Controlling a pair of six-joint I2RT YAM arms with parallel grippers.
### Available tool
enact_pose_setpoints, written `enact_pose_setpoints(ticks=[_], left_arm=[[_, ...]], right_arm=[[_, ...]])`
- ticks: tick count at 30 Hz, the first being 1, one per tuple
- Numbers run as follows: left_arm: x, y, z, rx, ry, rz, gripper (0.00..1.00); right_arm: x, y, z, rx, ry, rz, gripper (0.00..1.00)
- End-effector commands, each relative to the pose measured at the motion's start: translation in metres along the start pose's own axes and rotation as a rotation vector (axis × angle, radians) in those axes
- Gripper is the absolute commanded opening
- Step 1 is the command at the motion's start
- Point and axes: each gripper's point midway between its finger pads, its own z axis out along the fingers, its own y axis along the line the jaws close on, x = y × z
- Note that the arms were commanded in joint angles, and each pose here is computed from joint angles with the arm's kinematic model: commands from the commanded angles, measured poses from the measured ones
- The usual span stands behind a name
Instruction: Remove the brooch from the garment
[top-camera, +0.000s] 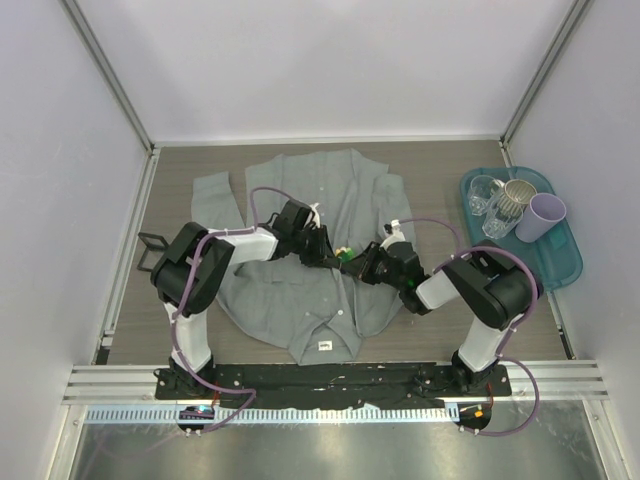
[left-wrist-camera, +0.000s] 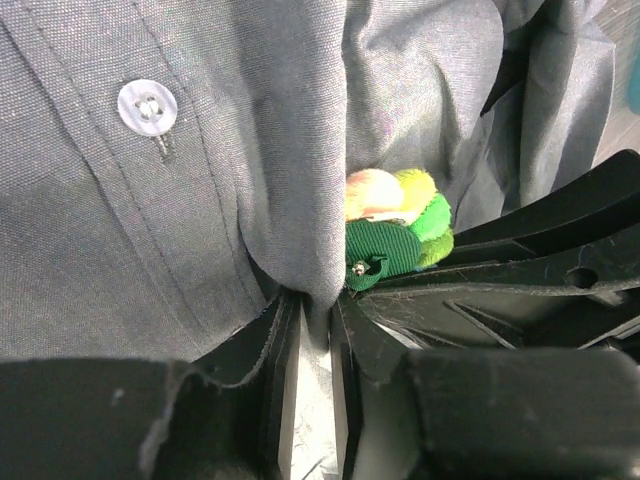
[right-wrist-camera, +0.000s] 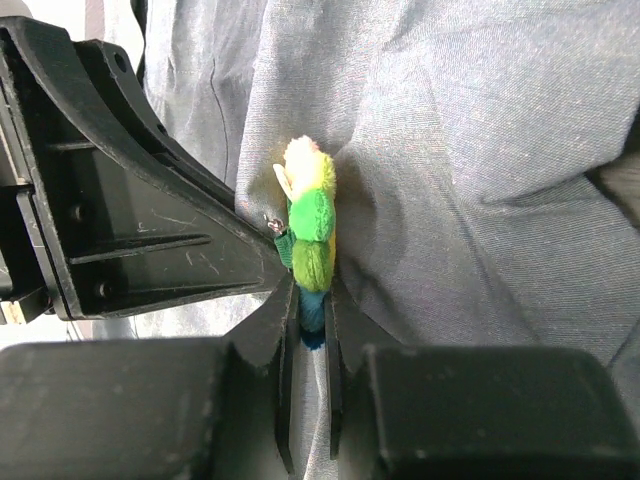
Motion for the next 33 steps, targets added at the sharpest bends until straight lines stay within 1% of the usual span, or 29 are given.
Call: enact_pose_setpoints(ticks=[1, 3, 6, 8, 10, 13, 14, 15, 16, 17, 18, 19, 21, 22, 24, 25, 26, 27, 28, 29, 30, 31, 33], left_arm=[[0.000, 0.021, 0.013, -0.083, -0.005, -0.013, 0.21], [0.000, 0.027, 0.015, -0.108, -0.005, -0.016, 0.19], [0.000, 0.024, 0.016, -0.090, -0.006, -0.016, 0.17], [0.002, 0.024, 0.014, -0.084, -0.008, -0.015, 0.17], [-0.003, 0.017, 0.005, -0.075, -0.031, 0.000, 0.20], [-0.009, 0.004, -0.013, -0.059, -0.063, 0.029, 0.30], [-0.011, 0.000, -0.019, -0.049, -0.074, 0.038, 0.37], [-0.014, -0.010, -0.030, -0.028, -0.096, 0.054, 0.40], [-0.014, -0.013, -0.035, -0.022, -0.106, 0.064, 0.45], [-0.015, -0.016, -0.039, -0.018, -0.116, 0.071, 0.47], [-0.015, -0.018, -0.044, -0.015, -0.120, 0.078, 0.48], [-0.015, -0.022, -0.049, -0.005, -0.125, 0.087, 0.49], [-0.011, -0.023, -0.052, 0.001, -0.116, 0.084, 0.49], [-0.007, -0.022, -0.051, 0.008, -0.103, 0.081, 0.48], [-0.004, -0.024, -0.048, 0.037, -0.102, 0.065, 0.45], [0.006, -0.020, -0.043, 0.047, -0.071, 0.051, 0.43], [0.008, -0.021, -0.041, 0.060, -0.065, 0.033, 0.42], [0.008, -0.024, -0.037, 0.084, -0.065, 0.034, 0.40], [0.012, -0.025, -0.034, 0.097, -0.056, 0.027, 0.39], [0.019, -0.019, -0.029, 0.092, -0.042, 0.012, 0.38], [0.019, -0.019, -0.026, 0.098, -0.050, 0.003, 0.38], [0.021, -0.016, -0.024, 0.094, -0.048, -0.003, 0.38], [0.026, -0.007, -0.020, 0.076, -0.046, -0.012, 0.38]], right_arm=[[0.003, 0.027, 0.000, -0.127, 0.018, -0.013, 0.01], [0.004, 0.026, -0.001, -0.128, 0.021, -0.008, 0.01], [0.007, 0.024, 0.000, -0.125, 0.026, 0.005, 0.01], [0.007, 0.022, 0.001, -0.120, 0.022, 0.006, 0.01], [0.007, 0.019, 0.000, -0.102, 0.021, 0.013, 0.01], [0.004, 0.012, -0.004, -0.064, 0.013, 0.016, 0.01], [0.001, 0.014, -0.005, -0.062, 0.003, 0.012, 0.01], [-0.002, 0.015, -0.005, -0.057, -0.003, 0.005, 0.01], [0.002, 0.006, -0.007, -0.015, 0.019, -0.017, 0.01], [-0.001, 0.004, -0.006, 0.010, 0.012, -0.028, 0.01], [-0.008, 0.010, -0.006, 0.005, -0.001, -0.049, 0.01], [-0.005, 0.004, -0.008, 0.041, 0.024, -0.070, 0.01], [-0.017, 0.010, -0.009, 0.059, -0.008, -0.102, 0.01], [-0.015, 0.008, -0.012, 0.080, 0.005, -0.115, 0.01], [-0.024, 0.012, -0.011, 0.103, -0.013, -0.161, 0.01], [-0.022, 0.009, -0.013, 0.133, 0.010, -0.174, 0.01], [-0.020, 0.011, -0.013, 0.140, 0.021, -0.209, 0.01], [-0.027, 0.015, -0.011, 0.156, 0.005, -0.232, 0.01], [-0.024, 0.010, -0.014, 0.194, 0.027, -0.249, 0.01], [-0.020, 0.013, -0.015, 0.200, 0.046, -0.289, 0.01], [-0.033, 0.013, -0.014, 0.250, -0.001, -0.315, 0.01], [-0.032, 0.008, -0.020, 0.295, 0.008, -0.333, 0.01], [-0.034, 0.013, -0.024, 0.317, 0.006, -0.378, 0.01]])
